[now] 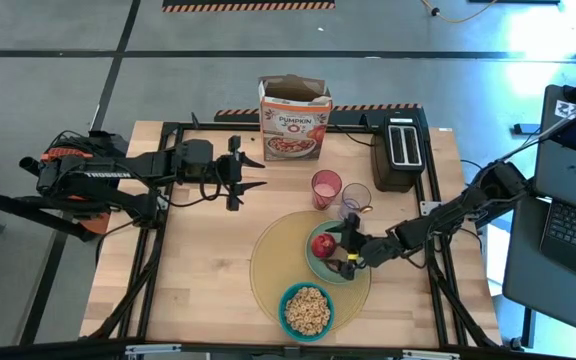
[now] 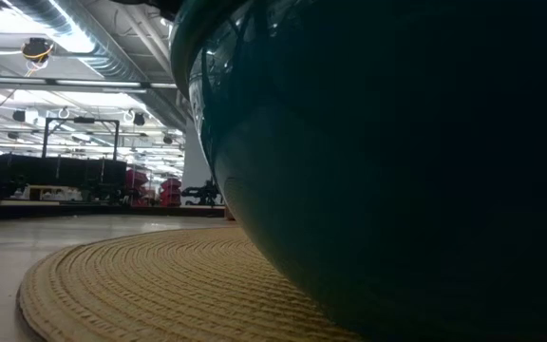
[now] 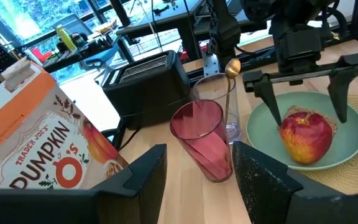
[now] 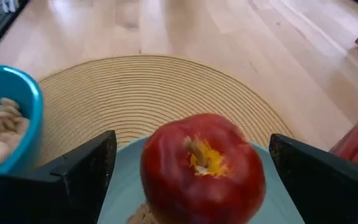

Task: Arrange a breakfast setting
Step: Adjust the apple on the plate

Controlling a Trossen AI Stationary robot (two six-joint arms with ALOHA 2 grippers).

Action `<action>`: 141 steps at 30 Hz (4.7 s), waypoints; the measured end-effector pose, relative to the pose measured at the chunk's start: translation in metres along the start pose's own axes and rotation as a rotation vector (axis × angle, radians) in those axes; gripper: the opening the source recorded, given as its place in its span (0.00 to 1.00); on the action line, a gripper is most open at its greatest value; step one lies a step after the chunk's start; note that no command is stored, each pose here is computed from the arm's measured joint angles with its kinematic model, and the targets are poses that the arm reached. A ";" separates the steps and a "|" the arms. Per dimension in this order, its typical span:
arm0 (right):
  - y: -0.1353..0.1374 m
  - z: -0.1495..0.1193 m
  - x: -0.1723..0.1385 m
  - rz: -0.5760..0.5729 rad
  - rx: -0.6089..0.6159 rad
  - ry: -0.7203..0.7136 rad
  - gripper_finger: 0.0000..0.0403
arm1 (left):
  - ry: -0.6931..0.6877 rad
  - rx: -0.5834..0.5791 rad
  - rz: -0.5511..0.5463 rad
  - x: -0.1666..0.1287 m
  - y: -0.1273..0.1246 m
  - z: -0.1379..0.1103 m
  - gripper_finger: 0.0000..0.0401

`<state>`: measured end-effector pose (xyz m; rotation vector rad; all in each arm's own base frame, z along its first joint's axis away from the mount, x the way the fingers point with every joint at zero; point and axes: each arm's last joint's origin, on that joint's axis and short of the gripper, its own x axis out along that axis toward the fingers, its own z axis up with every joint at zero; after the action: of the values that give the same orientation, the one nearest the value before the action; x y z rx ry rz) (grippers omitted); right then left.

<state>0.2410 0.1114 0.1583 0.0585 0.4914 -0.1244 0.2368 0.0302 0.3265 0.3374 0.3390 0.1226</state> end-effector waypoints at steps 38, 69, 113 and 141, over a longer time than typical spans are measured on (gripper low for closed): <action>0.026 0.036 0.026 0.050 -0.324 -0.062 0.78 | 0.000 0.000 0.000 0.000 0.000 0.000 0.43; -0.070 0.107 0.115 0.228 -0.341 -0.238 0.78 | 0.024 0.021 -0.001 0.000 -0.001 -0.002 0.43; -0.006 0.034 -0.041 0.041 0.032 -0.080 0.78 | 0.021 0.001 -0.013 0.000 -0.001 -0.002 0.43; -0.007 -0.010 0.000 -0.053 0.173 -0.034 0.78 | 0.019 -0.001 -0.012 0.000 -0.001 -0.002 0.43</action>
<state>0.2352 0.1055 0.1497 0.2124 0.4479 -0.2191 0.2362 0.0296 0.3245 0.3328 0.3597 0.1139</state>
